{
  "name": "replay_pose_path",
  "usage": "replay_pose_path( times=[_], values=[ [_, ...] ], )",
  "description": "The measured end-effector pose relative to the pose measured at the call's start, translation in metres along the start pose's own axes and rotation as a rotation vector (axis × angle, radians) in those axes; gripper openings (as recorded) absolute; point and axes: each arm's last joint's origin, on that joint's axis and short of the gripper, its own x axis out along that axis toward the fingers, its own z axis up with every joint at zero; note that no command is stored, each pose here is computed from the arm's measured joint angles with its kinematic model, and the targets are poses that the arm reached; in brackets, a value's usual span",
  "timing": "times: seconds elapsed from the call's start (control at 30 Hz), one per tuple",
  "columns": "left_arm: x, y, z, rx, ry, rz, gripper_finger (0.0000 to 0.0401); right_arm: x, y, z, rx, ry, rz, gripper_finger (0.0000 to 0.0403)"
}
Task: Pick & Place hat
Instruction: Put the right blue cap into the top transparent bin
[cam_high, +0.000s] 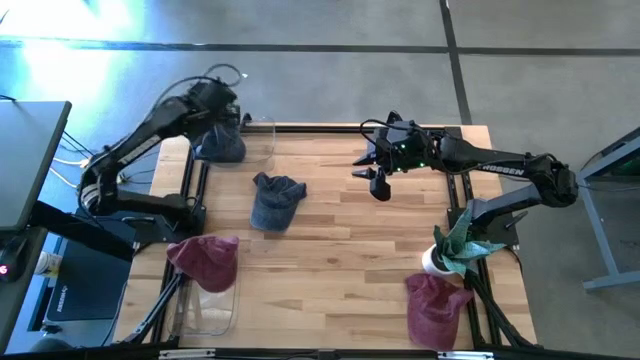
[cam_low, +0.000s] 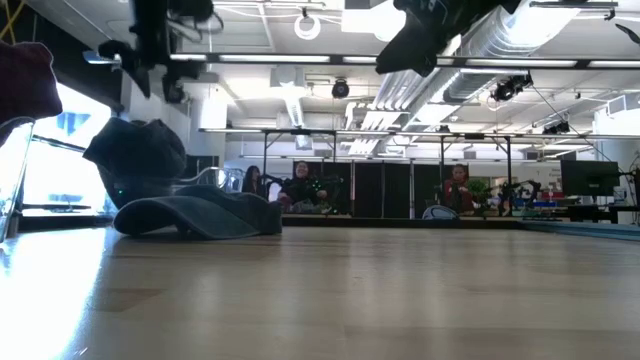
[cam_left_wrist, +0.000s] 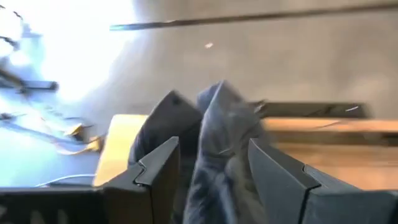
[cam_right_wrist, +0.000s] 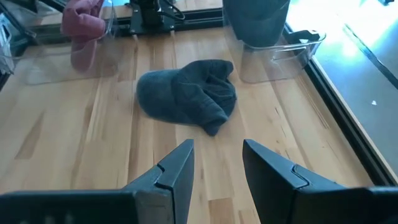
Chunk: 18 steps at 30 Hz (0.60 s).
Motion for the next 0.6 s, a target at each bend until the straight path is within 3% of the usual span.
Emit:
replay_pose_path(
  times=[0.13,0.2,0.27,0.33,0.43,0.6],
  values=[
    [-0.023,-0.001,0.011,-0.060,-0.003,-0.225,0.0187,0.000,0.000,-0.001,-0.019,0.008,0.001,0.0133],
    [-0.023,-0.015,0.005,-0.029,0.025,-0.367,0.0179,0.000,0.000,-0.001,-0.033,0.007,0.006,0.0133],
    [-0.014,-0.031,-0.011,0.032,0.083,-0.407,0.0160,0.000,0.000,-0.001,-0.049,0.007,0.015,0.0133],
    [0.000,-0.041,-0.029,0.086,0.135,-0.343,0.0133,0.000,0.001,-0.001,-0.056,0.008,0.032,0.0133],
    [0.028,-0.049,-0.055,0.111,0.162,-0.161,0.0084,0.000,0.002,-0.003,-0.055,0.023,0.066,0.0133],
    [0.057,-0.039,-0.081,0.081,0.157,0.060,0.0014,0.000,0.003,-0.009,-0.033,0.083,0.082,0.0133]
  ],
)
